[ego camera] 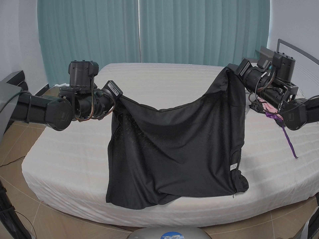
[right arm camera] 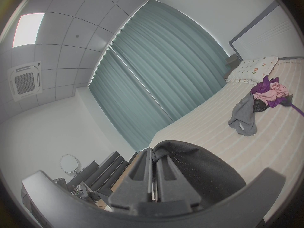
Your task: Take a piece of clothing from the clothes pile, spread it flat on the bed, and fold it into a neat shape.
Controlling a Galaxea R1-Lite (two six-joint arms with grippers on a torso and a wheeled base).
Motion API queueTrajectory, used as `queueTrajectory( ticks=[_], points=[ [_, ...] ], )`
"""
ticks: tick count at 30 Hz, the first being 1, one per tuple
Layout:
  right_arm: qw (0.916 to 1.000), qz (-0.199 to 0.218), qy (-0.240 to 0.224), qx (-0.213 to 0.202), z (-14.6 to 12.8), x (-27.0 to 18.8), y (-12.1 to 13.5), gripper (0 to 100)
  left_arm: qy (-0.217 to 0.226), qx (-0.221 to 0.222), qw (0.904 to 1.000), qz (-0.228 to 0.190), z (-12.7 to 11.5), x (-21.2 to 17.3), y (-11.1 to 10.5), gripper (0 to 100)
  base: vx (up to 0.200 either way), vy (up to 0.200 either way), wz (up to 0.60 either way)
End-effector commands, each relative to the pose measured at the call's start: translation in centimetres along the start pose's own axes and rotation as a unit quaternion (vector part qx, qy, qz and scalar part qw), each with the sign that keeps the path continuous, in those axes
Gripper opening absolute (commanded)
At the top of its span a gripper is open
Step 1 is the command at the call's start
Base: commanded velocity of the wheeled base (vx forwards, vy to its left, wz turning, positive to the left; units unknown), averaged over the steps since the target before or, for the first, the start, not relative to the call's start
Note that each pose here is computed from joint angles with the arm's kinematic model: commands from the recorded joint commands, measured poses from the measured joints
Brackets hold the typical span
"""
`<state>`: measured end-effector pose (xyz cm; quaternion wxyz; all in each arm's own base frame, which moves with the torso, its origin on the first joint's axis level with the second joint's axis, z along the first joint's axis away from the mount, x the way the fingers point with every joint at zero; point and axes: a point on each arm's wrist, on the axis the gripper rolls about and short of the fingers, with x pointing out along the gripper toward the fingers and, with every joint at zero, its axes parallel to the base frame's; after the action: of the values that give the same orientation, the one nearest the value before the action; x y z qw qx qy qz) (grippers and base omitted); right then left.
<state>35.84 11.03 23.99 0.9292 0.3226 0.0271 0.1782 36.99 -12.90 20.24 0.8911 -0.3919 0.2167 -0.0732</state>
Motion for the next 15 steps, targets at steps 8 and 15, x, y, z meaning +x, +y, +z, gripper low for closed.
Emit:
queueTrajectory(
  ticks=[8,15],
  points=[
    [0.9967,-0.058,0.056,-0.006,-5.7,4.0,-4.8,0,0.022,-0.005,0.9994,0.028,-2.5,6.2,3.0,0,0.0,0.0,0.0],
    [0.9924,-0.106,0.063,-0.009,-9.6,5.9,-8.1,0,0.038,-0.005,0.9978,0.053,-4.5,10.0,5.2,0,0.0,0.0,0.0]
  ],
)
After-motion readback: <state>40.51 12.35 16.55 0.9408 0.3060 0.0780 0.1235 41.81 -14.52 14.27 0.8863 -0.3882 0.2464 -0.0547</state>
